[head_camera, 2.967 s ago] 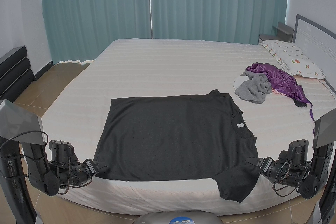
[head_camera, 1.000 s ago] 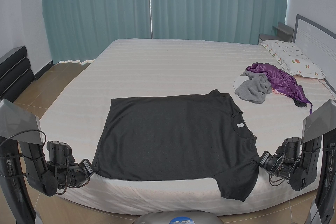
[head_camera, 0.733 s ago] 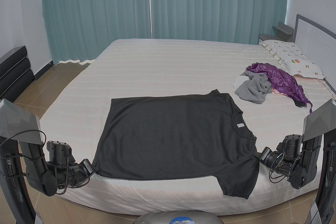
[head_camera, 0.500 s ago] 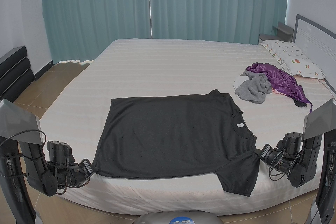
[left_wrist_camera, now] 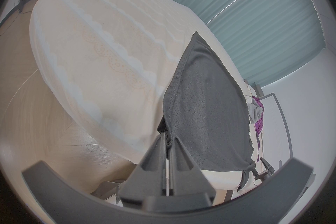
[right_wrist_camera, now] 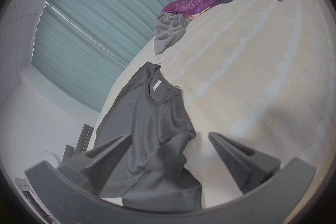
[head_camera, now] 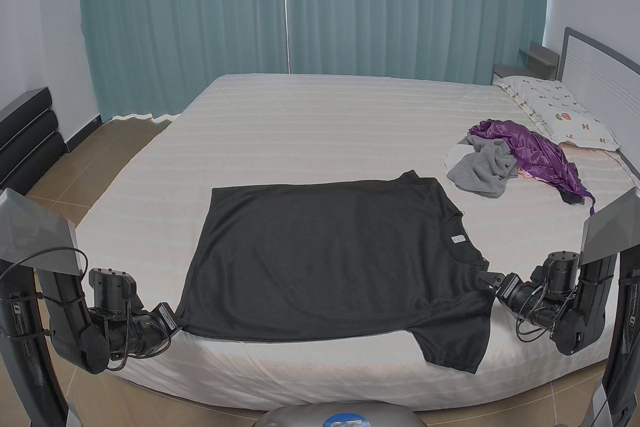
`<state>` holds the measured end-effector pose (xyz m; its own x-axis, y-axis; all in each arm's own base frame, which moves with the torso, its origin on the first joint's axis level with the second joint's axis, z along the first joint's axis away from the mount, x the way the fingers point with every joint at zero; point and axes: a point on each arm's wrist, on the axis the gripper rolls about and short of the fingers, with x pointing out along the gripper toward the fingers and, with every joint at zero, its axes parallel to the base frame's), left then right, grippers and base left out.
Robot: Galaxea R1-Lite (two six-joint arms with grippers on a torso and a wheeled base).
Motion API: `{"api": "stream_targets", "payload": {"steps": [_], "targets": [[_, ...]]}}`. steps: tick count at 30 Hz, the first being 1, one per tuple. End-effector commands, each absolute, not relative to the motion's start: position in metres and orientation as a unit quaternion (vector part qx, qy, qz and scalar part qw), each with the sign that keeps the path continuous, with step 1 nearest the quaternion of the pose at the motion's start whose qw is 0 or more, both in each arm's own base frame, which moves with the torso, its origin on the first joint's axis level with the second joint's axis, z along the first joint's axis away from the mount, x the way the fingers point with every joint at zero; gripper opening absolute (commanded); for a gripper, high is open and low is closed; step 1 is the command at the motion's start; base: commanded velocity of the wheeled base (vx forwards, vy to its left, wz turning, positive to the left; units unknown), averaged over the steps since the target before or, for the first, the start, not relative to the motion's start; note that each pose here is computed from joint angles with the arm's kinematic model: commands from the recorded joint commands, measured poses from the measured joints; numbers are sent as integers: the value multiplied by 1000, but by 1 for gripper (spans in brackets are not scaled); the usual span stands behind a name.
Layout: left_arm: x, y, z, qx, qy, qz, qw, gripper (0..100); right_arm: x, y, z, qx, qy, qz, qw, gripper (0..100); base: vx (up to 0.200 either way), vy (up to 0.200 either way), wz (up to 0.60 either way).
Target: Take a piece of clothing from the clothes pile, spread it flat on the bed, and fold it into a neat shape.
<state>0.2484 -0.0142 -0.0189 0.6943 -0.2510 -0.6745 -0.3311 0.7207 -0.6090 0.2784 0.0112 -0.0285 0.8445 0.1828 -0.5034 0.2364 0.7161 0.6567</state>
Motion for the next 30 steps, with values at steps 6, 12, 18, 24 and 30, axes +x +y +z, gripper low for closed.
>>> {"api": "stream_targets", "payload": {"steps": [6,12,18,24,30], "targets": [[248,-14,-19,-374,391,24,841,0,244,-6,1,371,293,66,879,100,0,0,0],[248,-14,-19,-374,391,24,841,0,225,-8,-15,310,347,103,879,100,0,0,0],[248,-14,-19,-374,391,24,841,0,221,-5,-33,278,380,114,874,100,0,0,0],[248,-14,-19,-373,391,24,841,0,224,0,-37,279,387,132,869,100,0,0,0],[248,-14,-19,-373,391,24,841,0,230,4,-37,279,381,141,870,100,0,0,0]]}}
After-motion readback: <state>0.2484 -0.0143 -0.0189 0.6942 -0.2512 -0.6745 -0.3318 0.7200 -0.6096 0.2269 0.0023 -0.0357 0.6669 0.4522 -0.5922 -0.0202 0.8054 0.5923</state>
